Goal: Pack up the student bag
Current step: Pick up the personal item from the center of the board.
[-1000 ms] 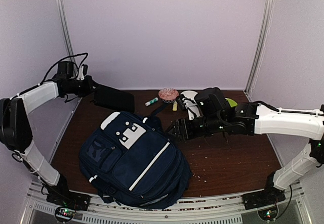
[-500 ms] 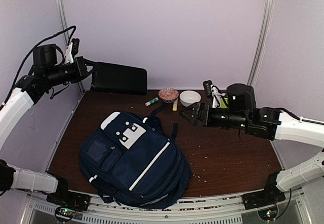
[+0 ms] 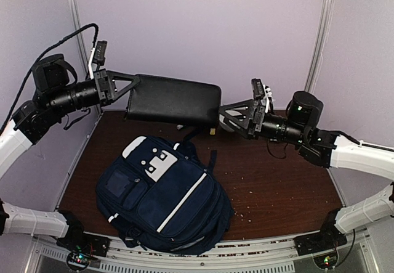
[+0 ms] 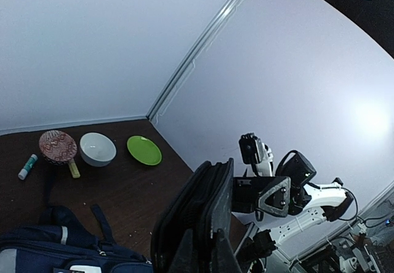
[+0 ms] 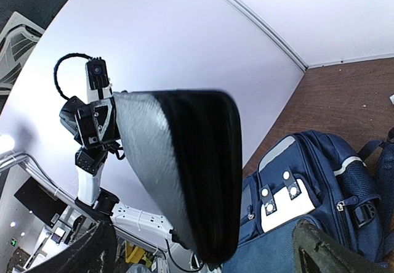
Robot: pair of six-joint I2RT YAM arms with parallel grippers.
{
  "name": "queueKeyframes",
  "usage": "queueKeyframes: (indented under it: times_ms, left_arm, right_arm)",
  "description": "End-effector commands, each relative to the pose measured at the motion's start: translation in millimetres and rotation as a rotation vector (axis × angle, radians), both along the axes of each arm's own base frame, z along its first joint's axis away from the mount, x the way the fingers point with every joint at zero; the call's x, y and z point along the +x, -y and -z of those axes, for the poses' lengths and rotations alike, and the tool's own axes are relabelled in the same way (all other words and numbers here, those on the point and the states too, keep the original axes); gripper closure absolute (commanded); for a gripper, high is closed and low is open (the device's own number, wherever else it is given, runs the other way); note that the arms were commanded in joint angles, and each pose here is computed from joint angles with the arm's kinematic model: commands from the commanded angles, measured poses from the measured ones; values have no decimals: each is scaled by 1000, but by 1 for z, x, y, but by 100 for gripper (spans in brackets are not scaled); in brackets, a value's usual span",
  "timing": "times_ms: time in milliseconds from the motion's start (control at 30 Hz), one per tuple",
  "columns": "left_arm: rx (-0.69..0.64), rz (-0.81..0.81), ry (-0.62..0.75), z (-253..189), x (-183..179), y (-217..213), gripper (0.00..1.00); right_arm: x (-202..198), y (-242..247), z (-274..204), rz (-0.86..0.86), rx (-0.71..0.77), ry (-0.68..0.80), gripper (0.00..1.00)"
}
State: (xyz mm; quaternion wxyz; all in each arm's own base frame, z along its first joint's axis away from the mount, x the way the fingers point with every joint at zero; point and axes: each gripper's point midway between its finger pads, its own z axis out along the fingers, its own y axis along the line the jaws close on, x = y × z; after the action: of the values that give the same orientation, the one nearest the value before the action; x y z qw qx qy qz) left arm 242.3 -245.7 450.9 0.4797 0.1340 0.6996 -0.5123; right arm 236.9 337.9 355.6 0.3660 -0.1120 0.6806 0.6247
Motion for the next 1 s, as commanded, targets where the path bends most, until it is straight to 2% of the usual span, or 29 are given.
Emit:
queueKeyframes:
  times_ms: [0,167,333,433,733,900,933,967]
  left_arm:
    - [-133,48,129,-50,-15,10,100]
    - [-143,82,147,-60,-24,18,100]
    - [-138,103,137,-60,-24,23,100]
    - [-139,103,128,-58,-23,24,100]
    - [-116,98,113,-48,-8,36,100]
    - [-101,113,116,-44,4,49,100]
    - [-93,115,121,-44,6,51,98]
    - [-81,113,121,-42,8,53,87]
  right_arm:
    - [4,0,-26,-7,76,34,0]
    - [17,3,-17,52,51,37,1]
    - [5,-13,-35,-85,138,64,0]
    - [-2,-16,-45,-148,203,55,6]
    - [-28,-9,-71,-282,346,52,43]
    - [-34,1,-66,-248,304,51,75]
    - [-34,4,-67,-235,300,54,80]
    - [-35,7,-68,-218,291,66,82]
